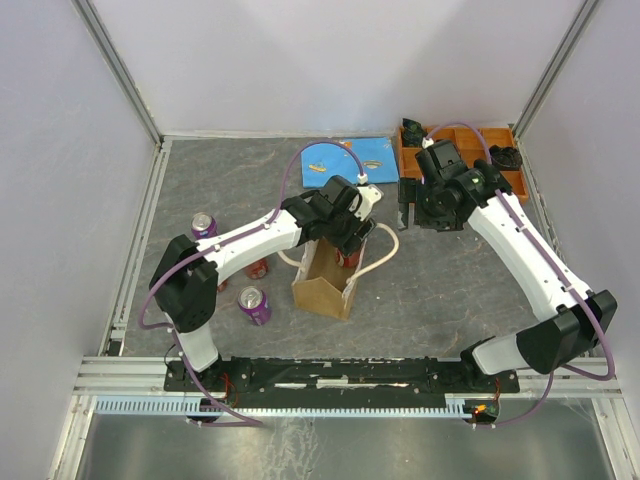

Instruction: Place the beverage into the canvas bag

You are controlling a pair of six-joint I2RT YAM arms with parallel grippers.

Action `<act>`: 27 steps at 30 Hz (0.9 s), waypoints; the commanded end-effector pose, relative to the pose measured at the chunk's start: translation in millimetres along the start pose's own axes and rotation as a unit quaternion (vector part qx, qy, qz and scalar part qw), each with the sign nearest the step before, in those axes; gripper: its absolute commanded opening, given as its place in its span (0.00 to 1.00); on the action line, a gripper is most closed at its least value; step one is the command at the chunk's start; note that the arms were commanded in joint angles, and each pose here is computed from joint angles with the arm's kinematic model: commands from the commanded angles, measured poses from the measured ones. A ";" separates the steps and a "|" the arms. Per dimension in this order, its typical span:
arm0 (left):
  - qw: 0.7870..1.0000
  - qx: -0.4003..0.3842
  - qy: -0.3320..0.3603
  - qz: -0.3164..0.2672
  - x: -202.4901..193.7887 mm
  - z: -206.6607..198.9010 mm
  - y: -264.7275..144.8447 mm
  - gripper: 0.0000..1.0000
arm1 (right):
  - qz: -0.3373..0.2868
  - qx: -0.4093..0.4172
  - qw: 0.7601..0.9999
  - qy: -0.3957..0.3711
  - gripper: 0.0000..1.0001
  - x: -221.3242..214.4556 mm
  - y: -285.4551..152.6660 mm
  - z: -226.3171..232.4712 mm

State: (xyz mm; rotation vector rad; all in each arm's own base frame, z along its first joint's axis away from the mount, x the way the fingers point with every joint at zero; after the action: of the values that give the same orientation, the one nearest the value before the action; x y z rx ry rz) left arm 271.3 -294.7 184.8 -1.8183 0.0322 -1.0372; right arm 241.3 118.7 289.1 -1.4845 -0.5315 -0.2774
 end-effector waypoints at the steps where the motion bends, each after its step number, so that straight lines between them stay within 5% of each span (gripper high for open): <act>1: 0.993 -0.011 -0.019 -0.116 46.3 -9.8 -13.7 0.03 | -0.017 0.006 1.000 0.003 0.92 7.1 -0.7 1.3; 22: 0.993 -0.023 -0.061 -0.101 15.1 -9.2 13.2 0.11 | -0.012 0.008 1.000 0.003 0.92 3.6 -1.1 0.9; 27: 0.993 -0.026 -0.055 -0.105 19.4 -10.5 5.7 0.44 | -0.011 0.013 1.000 0.004 0.92 2.5 -0.3 2.1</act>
State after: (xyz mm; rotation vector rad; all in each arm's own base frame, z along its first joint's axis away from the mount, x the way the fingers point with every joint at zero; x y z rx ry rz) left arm 277.8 -305.0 167.8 -1.8865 -0.1111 -1.0371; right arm 241.6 119.3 288.0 -1.4832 -0.5287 -0.2720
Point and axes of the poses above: each gripper's point midway between its finger pads, its own y axis out along the fingers, its own z axis along the line the jaws close on, x = y × z, the point moved 8 cm from there along -y, back along the fingers, and after that the axes turned 12 degrees about -y, right-handed, at the moved point
